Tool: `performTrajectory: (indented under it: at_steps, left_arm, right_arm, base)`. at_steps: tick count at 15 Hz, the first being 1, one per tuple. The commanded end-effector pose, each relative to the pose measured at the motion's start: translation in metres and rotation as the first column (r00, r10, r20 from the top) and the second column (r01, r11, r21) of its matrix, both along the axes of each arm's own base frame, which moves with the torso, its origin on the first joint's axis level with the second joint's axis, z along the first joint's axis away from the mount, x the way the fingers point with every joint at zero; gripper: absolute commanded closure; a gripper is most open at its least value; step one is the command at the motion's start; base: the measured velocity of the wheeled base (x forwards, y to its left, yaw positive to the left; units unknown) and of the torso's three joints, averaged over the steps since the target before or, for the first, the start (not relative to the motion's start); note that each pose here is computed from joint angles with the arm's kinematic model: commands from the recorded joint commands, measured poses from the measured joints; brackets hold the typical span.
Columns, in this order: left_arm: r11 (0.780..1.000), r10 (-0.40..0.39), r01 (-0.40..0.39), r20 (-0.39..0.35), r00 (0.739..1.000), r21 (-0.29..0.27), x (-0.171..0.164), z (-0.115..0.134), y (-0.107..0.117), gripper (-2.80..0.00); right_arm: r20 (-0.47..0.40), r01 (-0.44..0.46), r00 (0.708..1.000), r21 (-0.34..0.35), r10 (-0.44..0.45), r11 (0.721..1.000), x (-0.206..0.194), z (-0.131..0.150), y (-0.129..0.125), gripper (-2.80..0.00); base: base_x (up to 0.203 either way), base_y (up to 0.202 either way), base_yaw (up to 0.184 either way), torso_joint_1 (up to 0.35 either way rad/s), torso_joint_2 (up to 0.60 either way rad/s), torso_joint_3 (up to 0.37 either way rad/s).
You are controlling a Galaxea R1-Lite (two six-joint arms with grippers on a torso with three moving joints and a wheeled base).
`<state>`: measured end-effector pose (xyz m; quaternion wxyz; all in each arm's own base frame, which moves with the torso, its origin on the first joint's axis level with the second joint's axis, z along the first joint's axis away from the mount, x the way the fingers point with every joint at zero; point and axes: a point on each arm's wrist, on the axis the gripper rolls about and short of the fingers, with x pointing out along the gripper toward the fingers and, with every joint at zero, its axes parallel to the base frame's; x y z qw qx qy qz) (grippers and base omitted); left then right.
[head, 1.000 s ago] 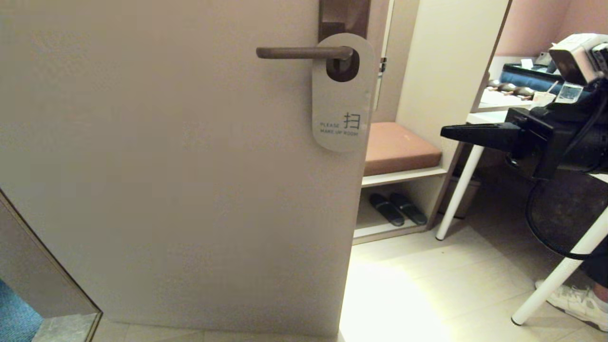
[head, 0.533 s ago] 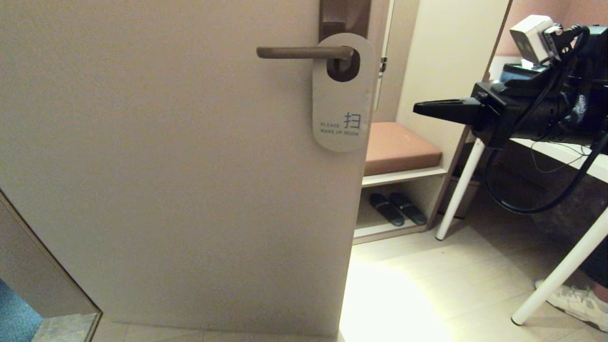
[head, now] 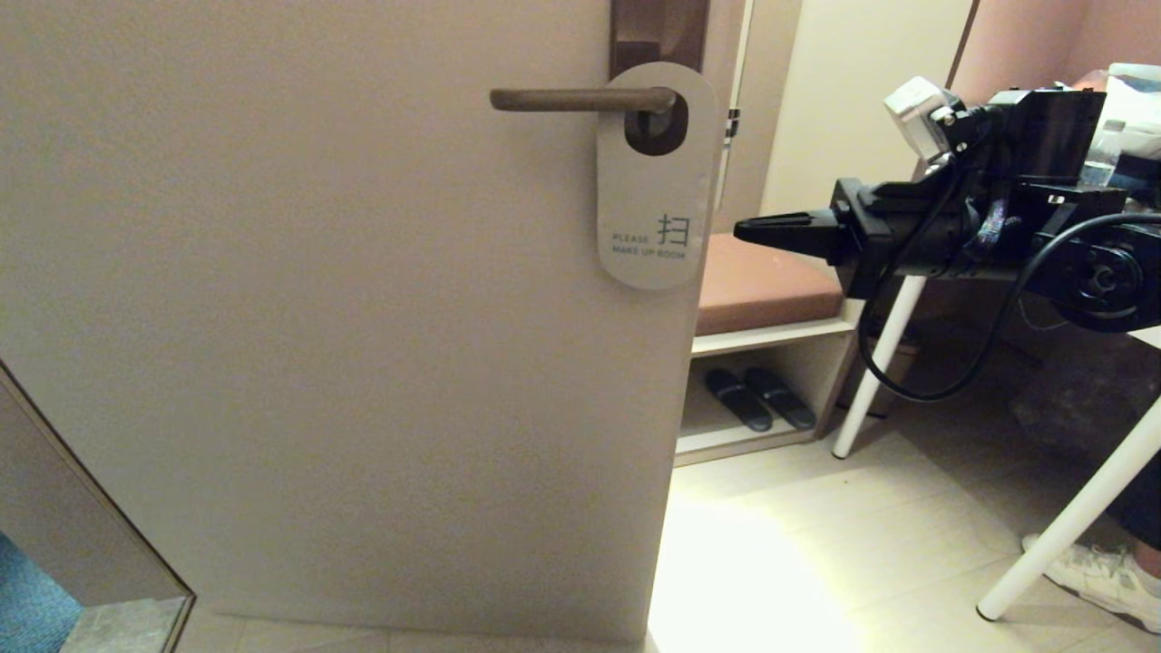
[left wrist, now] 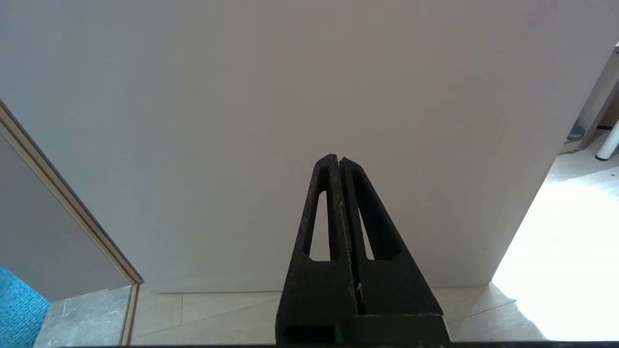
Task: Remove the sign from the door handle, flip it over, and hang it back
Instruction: Take down the sign
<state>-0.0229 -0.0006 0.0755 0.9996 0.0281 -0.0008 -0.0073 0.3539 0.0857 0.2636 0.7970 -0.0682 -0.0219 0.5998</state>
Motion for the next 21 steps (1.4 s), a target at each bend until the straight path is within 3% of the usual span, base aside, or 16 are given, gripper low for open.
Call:
performTrajectory:
  at_steps: [1, 2, 13, 21]
  left_arm:
    - [1.000, 0.001, -0.001, -0.001, 1.000, 0.001, 0.000, 0.000, 0.000, 0.00]
    - [1.000, 0.001, -0.001, -0.001, 1.000, 0.001, 0.000, 0.000, 0.000, 0.00]
    - [1.000, 0.001, -0.001, -0.001, 1.000, 0.001, 0.000, 0.000, 0.000, 0.00]
    - [1.000, 0.001, -0.001, -0.001, 1.000, 0.001, 0.000, 0.000, 0.000, 0.00]
  right_arm:
    - [-0.017, -0.016, 1.000, -0.004, 0.016, 1.000, 0.004, -0.008, 0.004, 0.00]
    - [-0.021, -0.021, 1.000, -0.004, 0.021, 1.000, 0.004, -0.009, 0.006, -2.80]
    - [-0.025, -0.040, 0.999, -0.008, 0.040, 0.999, 0.001, -0.012, 0.012, -2.80]
    - [-0.026, -0.097, 0.995, -0.007, 0.097, 0.995, -0.004, -0.011, 0.033, -2.80]
  base:
    - [0.000, 0.000, 0.000, 0.000, 0.00, 0.000]
    - [0.000, 0.000, 0.000, 0.000, 0.00, 0.000]
    - [0.000, 0.000, 0.000, 0.000, 0.00, 0.000]
    - [0.000, 0.000, 0.000, 0.000, 0.00, 0.000]
